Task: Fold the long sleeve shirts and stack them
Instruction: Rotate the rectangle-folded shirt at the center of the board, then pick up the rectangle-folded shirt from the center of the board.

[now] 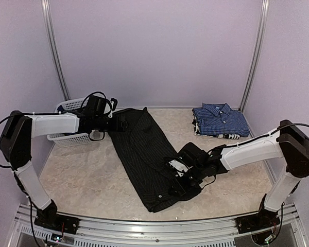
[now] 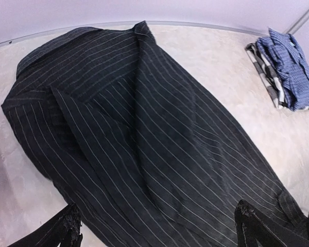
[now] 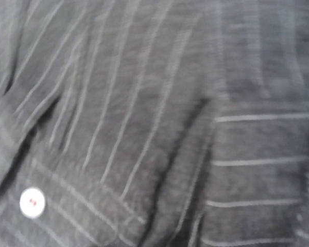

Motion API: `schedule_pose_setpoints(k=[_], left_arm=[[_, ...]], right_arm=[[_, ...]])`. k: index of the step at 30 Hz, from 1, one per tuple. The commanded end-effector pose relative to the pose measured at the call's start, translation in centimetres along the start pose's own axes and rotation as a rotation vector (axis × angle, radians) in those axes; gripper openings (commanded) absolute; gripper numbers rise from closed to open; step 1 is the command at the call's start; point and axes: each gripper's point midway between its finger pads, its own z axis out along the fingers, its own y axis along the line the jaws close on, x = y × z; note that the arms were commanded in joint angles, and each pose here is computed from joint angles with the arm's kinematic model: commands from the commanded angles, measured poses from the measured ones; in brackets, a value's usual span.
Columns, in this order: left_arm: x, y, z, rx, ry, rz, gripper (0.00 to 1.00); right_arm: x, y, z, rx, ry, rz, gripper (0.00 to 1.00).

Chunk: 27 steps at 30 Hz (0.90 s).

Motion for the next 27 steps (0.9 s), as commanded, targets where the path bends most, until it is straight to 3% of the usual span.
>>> schedule_pose_setpoints(k=[1, 5, 8, 18, 22, 27], left_arm=[[0.6, -2.3, -5.3, -0.042, -0.064, 0.066, 0.98], [4.4, -3.3, -8.9, -0.010, -0.036, 0.089, 0.96], [7.1, -4.4, -11.5, 0.056, -0.054, 0.111, 0.94], [17.5, -14.1, -16.7, 0.297, -0.044, 0.499, 0.89], [21.8, -16.8, -16.7, 0.356, 0.057, 0.640, 0.88], [25.9, -17.2, -14.6, 0.325, 0.235, 0.759, 0.83]], right_arm=[[-1.2, 4.8, 2.6, -0.154, 0.028, -0.084, 0.56], [-4.3, 7.3, 3.1, -0.255, -0.052, -0.185, 0.57], [-5.5, 7.4, 2.3, -0.231, -0.091, -0.258, 0.58], [-4.4, 5.4, -3.9, -0.099, -0.229, -0.451, 0.59], [-3.8, 4.8, -4.4, -0.088, -0.236, -0.453, 0.59], [-2.7, 4.1, -4.1, -0.072, -0.191, -0.479, 0.55]])
